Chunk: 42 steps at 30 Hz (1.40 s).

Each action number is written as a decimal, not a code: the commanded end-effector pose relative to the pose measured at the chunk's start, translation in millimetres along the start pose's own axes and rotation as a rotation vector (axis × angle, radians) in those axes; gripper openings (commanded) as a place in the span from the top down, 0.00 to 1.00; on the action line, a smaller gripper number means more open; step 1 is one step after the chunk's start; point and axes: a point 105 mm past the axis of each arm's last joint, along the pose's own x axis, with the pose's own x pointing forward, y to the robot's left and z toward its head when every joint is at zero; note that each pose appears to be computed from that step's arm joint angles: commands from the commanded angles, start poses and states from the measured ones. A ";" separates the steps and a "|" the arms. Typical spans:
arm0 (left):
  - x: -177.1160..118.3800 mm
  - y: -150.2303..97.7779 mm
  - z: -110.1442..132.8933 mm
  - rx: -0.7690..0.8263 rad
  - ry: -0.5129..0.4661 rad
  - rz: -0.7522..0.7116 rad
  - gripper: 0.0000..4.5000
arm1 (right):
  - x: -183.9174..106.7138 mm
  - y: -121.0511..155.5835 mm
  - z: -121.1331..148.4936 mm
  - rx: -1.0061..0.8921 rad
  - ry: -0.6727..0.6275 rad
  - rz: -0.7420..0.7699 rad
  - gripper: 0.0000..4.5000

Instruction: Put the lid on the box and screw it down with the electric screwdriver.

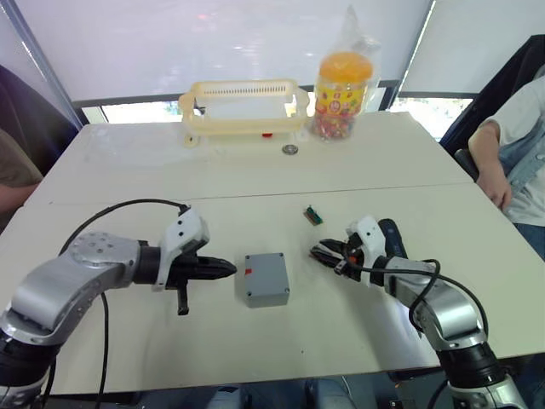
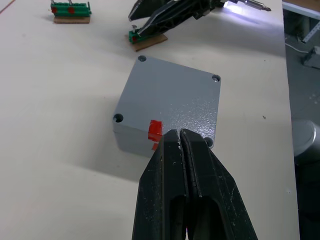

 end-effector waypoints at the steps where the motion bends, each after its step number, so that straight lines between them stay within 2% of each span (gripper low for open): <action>1: -0.8 -0.7 6.0 0.044 -0.013 0.011 1.00 | 2.3 -0.8 11.5 -0.033 -0.045 -0.009 0.63; 6: 0.5 -0.3 2.5 0.050 -0.004 0.018 1.00 | 4.8 -1.7 8.3 -0.035 -0.039 -0.016 0.63; 9: 1.2 -0.1 2.3 0.052 -0.006 0.021 1.00 | 5.9 -1.5 6.0 -0.042 -0.031 -0.016 0.81; 11: 1.4 -0.2 2.6 0.052 -0.009 0.022 1.00 | 6.3 -1.5 4.8 -0.042 -0.027 -0.018 0.99; 19: 0.4 1.9 2.4 0.053 -0.013 0.034 1.00 | 4.0 -2.6 7.5 -0.041 -0.035 -0.021 0.99; 31: 4.2 2.5 0.5 0.058 -0.015 0.017 1.00 | -11.8 -1.2 57.3 -0.083 -0.144 -0.021 0.99; 36: 1.0 2.5 5.5 0.060 -0.021 0.002 1.00 | -14.5 29.7 83.5 -0.095 -0.197 0.127 0.99; 42: -6.8 2.7 3.5 0.084 0.025 -0.015 1.00 | -6.7 55.4 83.8 -0.104 -0.180 0.223 0.99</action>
